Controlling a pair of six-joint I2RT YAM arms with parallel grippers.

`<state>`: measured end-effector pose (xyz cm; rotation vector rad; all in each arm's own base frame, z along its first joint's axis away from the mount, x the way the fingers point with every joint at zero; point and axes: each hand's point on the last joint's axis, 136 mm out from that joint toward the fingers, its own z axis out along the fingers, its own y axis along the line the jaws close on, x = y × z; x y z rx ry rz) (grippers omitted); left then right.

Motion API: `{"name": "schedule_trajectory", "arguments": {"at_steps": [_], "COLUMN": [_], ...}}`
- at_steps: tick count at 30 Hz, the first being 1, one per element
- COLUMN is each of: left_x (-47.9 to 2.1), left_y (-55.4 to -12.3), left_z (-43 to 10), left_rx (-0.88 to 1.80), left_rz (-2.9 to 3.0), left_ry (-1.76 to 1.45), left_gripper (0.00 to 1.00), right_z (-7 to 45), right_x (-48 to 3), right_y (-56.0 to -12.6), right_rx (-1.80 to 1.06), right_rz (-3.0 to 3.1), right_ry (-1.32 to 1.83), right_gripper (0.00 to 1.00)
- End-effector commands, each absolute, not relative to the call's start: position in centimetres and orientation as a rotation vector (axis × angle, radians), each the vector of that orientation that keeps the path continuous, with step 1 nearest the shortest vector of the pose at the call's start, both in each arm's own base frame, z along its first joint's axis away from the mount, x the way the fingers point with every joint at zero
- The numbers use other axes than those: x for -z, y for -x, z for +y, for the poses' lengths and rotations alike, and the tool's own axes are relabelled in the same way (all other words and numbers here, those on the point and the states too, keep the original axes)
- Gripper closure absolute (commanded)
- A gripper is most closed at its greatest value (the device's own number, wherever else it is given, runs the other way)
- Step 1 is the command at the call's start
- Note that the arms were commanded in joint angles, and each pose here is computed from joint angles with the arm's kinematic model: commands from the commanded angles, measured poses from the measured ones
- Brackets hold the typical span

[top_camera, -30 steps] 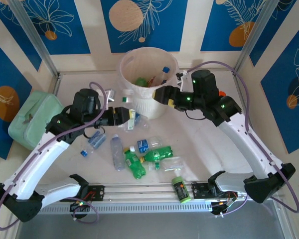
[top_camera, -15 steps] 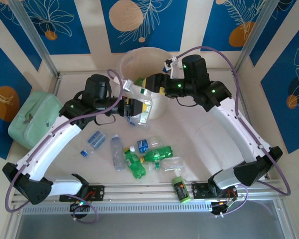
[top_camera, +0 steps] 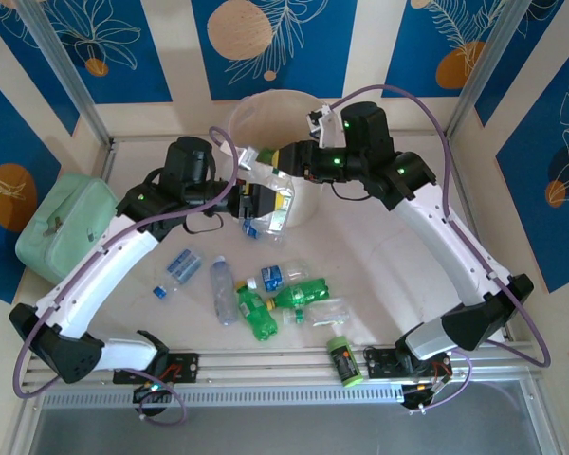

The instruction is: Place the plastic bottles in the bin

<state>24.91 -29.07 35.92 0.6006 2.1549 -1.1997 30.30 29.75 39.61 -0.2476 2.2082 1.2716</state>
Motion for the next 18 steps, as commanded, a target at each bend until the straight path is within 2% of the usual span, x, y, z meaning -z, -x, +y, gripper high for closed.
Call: {"name": "schedule_trajectory", "arguments": {"at_steps": [1, 2, 3, 11, 15, 18], "left_x": [-38.6, -38.4, -38.2, -37.5, -33.6, -30.9], "left_y": [-24.7, -24.9, -25.1, -26.3, -26.4, -25.8], "left_z": [-29.4, -29.2, -28.8, -21.9, -16.0, -13.4], "left_rx": [1.204, 1.186, 1.155, 0.821, 0.553, 0.449], "left_rz": [2.045, 2.053, 2.061, 2.089, 2.21, 2.276], "left_ry": [-0.646, -0.628, -0.605, -0.276, 0.009, 0.118], "left_gripper": [0.19, 0.04, 0.0, 0.0, 0.0, 0.0], "right_z": [30.1, 30.1, 30.1, 27.3, 25.7, 24.5], "right_x": [-40.3, -40.4, -40.5, -43.3, -44.8, -45.1], "right_y": [-30.6, -30.8, -30.9, -34.7, -38.1, -40.6], "right_rx": [-1.277, -1.276, -1.274, -1.248, -1.239, -1.2], "right_rz": [2.194, 2.191, 2.188, 2.105, 2.052, 2.037], "right_ry": [0.256, 0.255, 0.251, 0.123, 0.038, -0.019], "right_gripper": [0.64, 0.65, 0.66, 0.67, 0.67, 0.67]}}
